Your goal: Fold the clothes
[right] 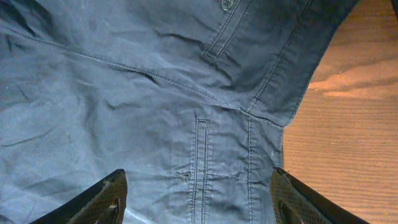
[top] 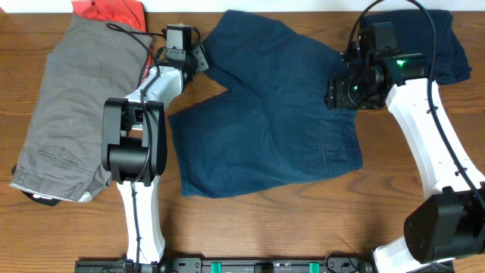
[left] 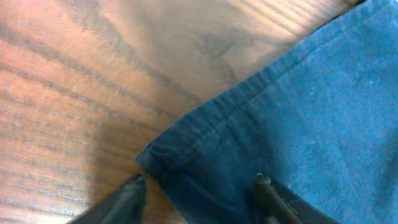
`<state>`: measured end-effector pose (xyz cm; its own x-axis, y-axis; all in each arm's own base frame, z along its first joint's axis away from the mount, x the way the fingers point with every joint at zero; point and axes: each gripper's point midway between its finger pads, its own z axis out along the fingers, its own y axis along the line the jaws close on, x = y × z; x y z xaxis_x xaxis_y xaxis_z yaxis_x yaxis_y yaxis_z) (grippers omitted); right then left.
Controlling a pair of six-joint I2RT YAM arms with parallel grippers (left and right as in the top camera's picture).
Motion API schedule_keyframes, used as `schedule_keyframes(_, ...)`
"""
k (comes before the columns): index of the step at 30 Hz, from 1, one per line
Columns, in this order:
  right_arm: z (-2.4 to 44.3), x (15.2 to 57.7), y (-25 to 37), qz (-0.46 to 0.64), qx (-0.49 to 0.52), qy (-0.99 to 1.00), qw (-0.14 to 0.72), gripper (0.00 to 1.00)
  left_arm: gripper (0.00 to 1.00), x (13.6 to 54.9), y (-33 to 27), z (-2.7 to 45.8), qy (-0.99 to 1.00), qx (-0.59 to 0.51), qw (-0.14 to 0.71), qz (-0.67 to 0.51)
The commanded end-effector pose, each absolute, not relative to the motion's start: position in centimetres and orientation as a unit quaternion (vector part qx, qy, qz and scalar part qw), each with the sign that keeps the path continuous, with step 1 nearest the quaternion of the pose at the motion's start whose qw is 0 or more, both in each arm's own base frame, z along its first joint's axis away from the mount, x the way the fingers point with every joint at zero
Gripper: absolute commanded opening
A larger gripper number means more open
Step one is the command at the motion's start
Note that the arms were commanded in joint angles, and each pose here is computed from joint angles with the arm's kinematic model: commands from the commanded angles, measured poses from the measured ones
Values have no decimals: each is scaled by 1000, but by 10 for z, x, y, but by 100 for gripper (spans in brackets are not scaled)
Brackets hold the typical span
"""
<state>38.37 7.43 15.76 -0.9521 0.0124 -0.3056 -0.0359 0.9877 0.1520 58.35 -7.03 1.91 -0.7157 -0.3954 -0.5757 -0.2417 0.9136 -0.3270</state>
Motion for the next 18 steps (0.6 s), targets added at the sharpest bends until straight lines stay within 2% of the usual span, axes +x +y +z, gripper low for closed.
schedule_keyframes(1, 160, 385, 75, 74, -13, 984, 161, 71, 43, 585, -72, 16, 922, -172, 330, -111)
schedule_keyframes(9, 161, 386, 77, 75, -15, 984, 163, 71, 6, 577, -68, 9, 928, -173, 313, -99)
schedule_keyframes(13, 161, 386, 77, 74, -15, 984, 162, 71, 6, 567, -62, 1, 937, -176, 288, -90)
schedule_keyframes(18, 161, 388, 81, 76, -19, 983, 167, 70, 6, 533, -44, -7, 962, -153, 220, -56)
